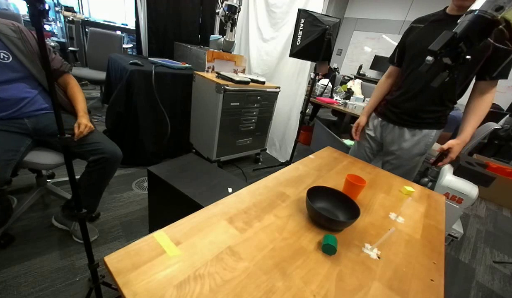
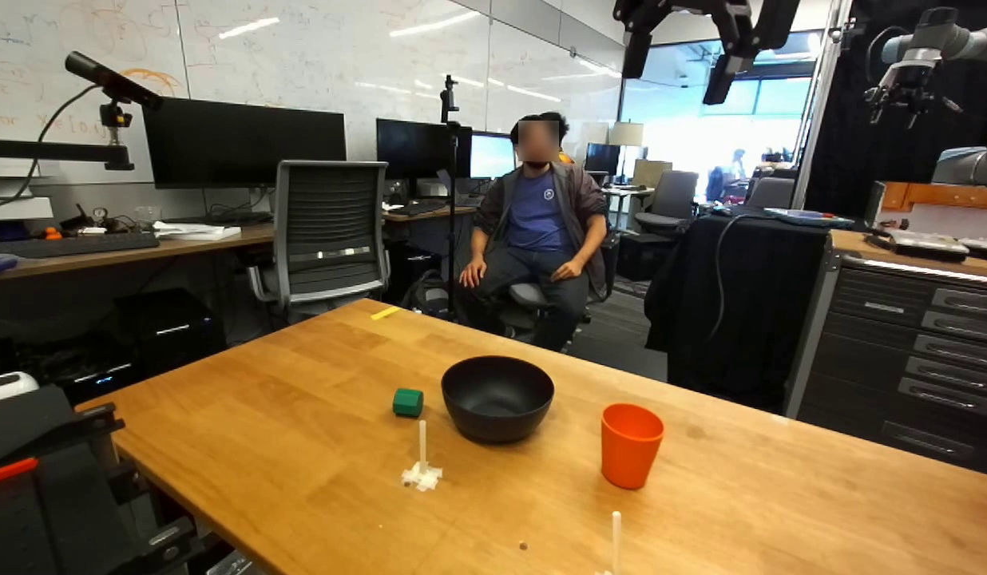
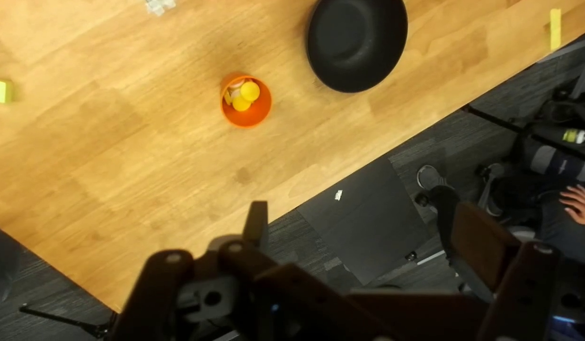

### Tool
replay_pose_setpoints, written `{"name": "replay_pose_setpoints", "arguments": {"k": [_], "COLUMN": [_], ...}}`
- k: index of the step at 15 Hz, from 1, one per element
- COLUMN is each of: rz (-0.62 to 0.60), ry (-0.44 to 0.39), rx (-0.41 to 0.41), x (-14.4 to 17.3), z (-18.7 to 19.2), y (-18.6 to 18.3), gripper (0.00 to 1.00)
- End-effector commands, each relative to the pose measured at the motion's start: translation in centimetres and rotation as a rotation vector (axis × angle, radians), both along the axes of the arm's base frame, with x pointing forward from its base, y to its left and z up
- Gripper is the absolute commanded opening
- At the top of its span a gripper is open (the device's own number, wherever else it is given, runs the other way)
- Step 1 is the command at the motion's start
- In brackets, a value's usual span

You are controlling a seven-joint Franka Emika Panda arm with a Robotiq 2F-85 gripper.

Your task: Pour the contents of the orange cup into the black bowl

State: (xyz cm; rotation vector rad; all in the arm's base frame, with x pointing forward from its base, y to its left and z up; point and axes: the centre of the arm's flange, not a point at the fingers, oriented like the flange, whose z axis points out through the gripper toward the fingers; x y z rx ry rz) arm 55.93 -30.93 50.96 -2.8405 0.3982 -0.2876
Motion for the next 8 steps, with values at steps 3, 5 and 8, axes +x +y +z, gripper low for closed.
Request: {"name": "replay_pose_setpoints", "arguments": {"k": [3,5,8], "rz": [0.01,-0.017,-0.057], "ry": [-0.01,-0.014,0.017], "rx": [-0.01,-0.024,-0.057], "x": [-0.6,0.4,2.6], "z": [-0.2,-1.1,-3.0], "y": [0.7,0.7,0.4], "gripper": [1.0,1.0,1.0]}}
